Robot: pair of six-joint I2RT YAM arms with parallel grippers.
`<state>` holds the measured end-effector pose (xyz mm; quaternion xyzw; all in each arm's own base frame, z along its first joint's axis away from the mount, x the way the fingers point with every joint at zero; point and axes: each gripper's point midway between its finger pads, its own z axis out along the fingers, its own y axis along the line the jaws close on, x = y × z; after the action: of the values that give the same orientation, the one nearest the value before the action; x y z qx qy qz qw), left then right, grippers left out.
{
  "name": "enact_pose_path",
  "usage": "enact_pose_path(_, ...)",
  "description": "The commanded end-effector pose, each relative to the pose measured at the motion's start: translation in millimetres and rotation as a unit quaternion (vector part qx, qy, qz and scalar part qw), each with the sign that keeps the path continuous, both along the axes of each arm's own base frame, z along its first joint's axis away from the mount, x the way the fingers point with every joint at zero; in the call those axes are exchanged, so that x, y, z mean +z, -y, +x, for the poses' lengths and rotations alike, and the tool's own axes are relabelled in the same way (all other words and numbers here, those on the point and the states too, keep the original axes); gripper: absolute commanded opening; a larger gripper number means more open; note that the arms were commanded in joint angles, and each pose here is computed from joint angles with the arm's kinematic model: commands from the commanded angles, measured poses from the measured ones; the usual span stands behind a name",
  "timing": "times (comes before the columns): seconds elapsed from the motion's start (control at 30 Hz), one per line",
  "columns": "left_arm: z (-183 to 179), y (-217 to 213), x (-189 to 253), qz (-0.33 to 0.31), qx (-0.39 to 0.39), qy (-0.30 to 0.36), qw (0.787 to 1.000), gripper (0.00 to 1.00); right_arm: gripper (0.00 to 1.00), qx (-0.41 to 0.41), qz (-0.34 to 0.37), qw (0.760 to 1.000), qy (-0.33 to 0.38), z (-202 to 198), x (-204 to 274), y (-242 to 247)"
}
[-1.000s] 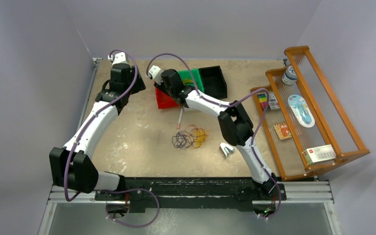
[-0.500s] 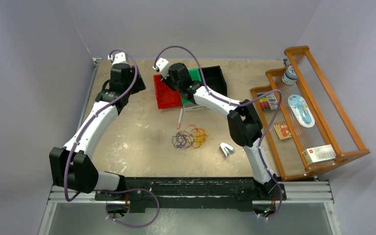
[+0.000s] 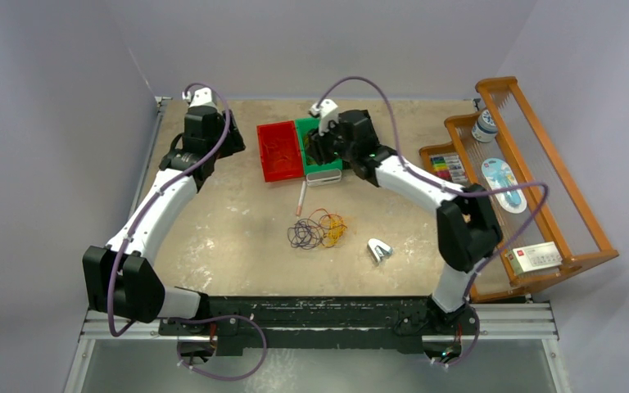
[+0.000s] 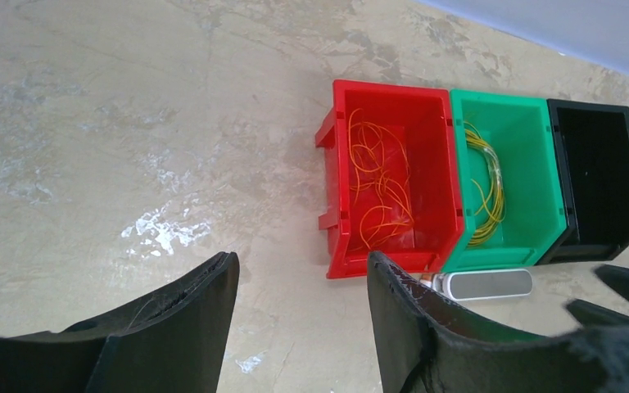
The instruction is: Untangle the cables
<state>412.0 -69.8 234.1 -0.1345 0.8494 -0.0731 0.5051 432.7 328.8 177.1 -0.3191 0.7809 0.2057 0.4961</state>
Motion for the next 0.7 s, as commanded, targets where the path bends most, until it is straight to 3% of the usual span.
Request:
enact_pose_path(0.0,6,13,8,-0.013,-0.035,0.017,0.999,0.58,0.43,-0.012,0.100,0.995,-0.012,-24,35,15)
enact_pose_path(0.13,1,39,2,-0.023,-0.066,0.009,0.998,0.58,0.44,-0.033,0.096,0.994,-0.043,-46,15,34)
enact_pose_path(0.37,-31,117,-37,-0.037,-0.150,-0.025,0.988,0.58,0.49,0.027,0.038,0.994,-0.094,-89,-21,48)
enact_pose_path(0.67,-71,189,-90,-0.036,-0.250,-0.073,0.965,0.57,0.51,-0.055,0.048,0.989,-0.127,-105,-47,82)
